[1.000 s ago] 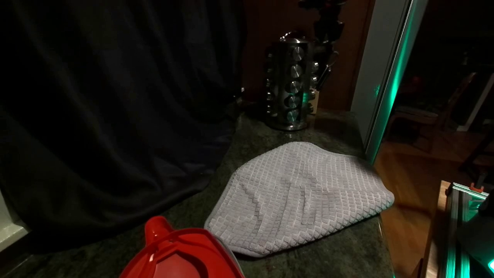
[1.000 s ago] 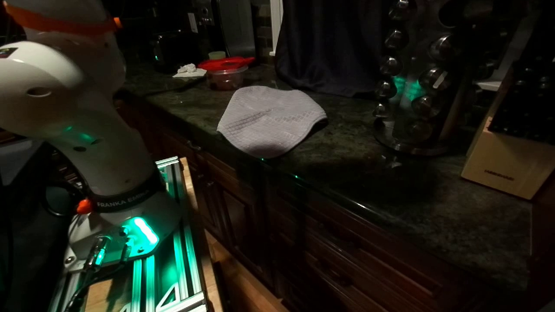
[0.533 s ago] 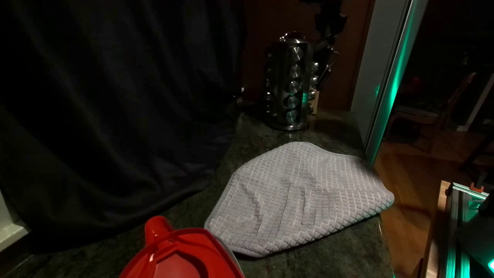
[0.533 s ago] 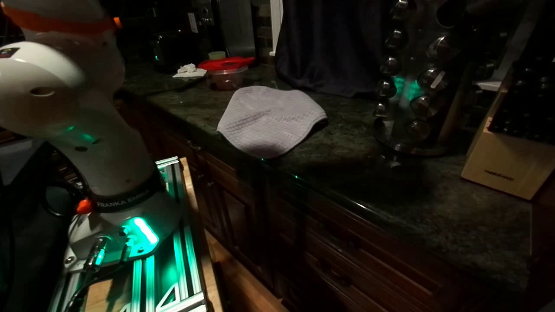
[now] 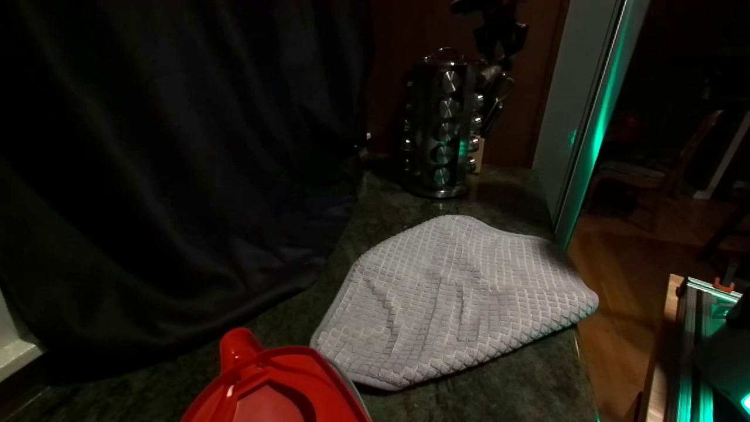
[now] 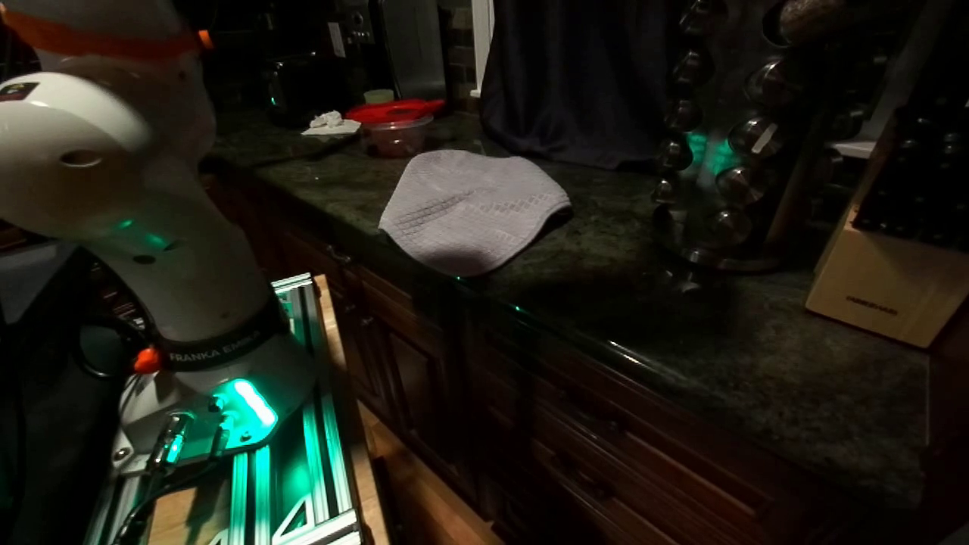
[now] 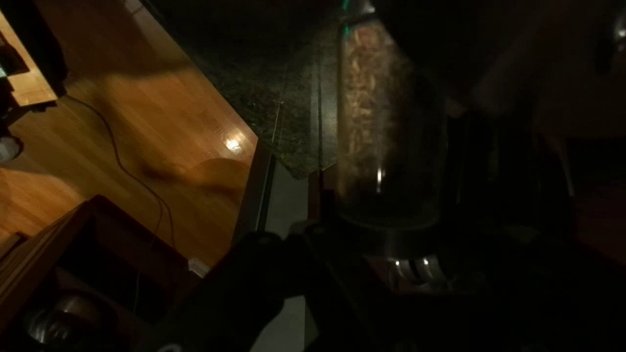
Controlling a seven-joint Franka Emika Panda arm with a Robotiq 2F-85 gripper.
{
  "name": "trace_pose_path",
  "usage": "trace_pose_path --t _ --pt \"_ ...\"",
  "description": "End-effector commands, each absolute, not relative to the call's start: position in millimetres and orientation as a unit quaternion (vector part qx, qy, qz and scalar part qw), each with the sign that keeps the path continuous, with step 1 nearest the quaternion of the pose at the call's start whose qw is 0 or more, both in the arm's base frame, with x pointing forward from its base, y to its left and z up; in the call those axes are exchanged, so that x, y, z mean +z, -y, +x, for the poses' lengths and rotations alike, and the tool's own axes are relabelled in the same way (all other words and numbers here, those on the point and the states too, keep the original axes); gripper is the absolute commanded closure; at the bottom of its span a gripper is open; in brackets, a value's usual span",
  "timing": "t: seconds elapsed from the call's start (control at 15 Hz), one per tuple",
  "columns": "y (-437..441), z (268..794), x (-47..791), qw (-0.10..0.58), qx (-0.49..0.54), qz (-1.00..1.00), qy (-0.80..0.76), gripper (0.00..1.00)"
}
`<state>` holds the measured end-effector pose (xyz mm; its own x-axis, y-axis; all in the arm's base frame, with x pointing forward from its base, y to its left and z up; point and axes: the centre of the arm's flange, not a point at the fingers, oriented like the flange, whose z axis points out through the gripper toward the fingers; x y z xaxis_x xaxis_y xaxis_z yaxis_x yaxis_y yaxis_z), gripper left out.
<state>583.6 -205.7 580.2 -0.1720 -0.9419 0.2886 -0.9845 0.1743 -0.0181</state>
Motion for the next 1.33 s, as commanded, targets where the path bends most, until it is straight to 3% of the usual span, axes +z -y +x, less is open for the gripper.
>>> trace_pose_path --t 0.0,0.33,1.27 --pt "192.5 568.3 573.4 0.142 0.093 0.661 0.731 0.75" --pt "183.4 541.6 580.7 0.164 0.105 0.687 0.7 0.75" --pt "64.1 491.4 574.4 0.097 0.174 0.732 0.651 0.75"
